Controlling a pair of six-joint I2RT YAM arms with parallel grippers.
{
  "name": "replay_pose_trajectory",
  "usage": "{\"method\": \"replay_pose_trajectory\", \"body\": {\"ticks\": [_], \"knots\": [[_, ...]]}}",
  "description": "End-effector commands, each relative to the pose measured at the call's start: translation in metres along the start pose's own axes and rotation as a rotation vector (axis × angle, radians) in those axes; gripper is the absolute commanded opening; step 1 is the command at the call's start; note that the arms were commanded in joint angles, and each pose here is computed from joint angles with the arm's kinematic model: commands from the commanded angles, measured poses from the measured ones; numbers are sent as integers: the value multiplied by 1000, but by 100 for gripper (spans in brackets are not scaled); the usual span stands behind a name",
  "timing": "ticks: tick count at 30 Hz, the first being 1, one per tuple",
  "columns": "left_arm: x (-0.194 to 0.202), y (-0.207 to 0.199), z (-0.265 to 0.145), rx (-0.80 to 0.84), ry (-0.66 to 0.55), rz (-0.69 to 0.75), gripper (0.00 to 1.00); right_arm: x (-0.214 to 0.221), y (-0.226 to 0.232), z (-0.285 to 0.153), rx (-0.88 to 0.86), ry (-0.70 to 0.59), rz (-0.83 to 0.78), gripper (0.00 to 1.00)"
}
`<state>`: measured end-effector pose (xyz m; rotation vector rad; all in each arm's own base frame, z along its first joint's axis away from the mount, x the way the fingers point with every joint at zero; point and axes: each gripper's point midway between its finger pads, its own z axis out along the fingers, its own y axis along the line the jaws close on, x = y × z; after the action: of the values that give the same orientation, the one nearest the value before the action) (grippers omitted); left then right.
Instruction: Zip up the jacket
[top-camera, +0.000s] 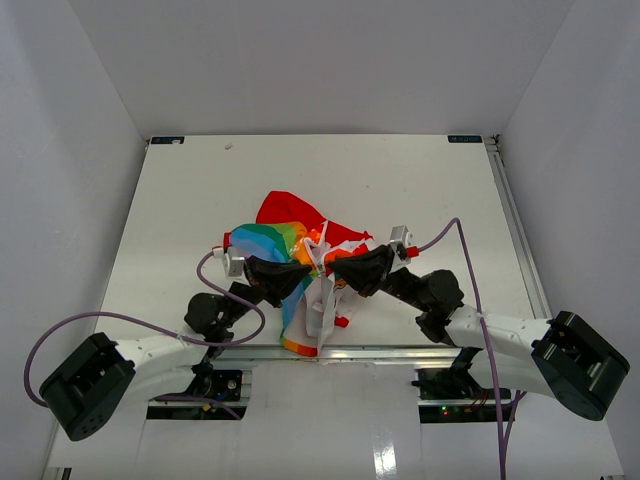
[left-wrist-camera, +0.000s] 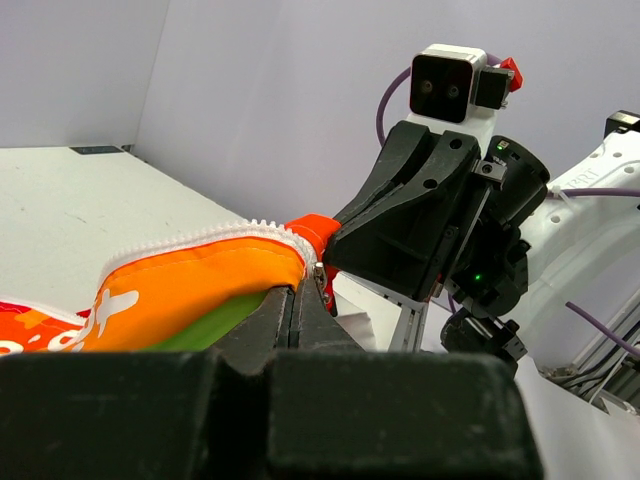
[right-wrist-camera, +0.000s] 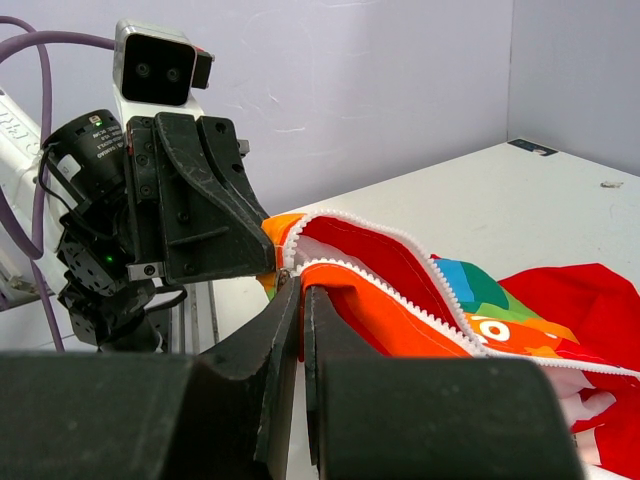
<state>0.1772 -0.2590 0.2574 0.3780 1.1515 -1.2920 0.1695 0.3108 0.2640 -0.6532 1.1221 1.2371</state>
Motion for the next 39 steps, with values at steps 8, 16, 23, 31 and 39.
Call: {"method": "replay_pose_trajectory", "body": {"ticks": [8, 16, 23, 31, 39], "knots": [[-28, -32, 6, 158, -93, 83, 0, -144, 53, -18, -176, -577, -202, 8], [-25, -27, 8, 134, -62, 122, 0, -139, 52, -18, -176, -561, -190, 8], [-17, -21, 10, 113, -15, 137, 0, -136, 51, -16, -174, -551, -177, 8], [-10, -17, 9, 97, 27, 155, 0, -136, 50, -16, -165, -543, -182, 8], [-5, -15, 8, 93, 52, 161, 0, -138, 49, -17, -156, -550, -187, 8]]}}
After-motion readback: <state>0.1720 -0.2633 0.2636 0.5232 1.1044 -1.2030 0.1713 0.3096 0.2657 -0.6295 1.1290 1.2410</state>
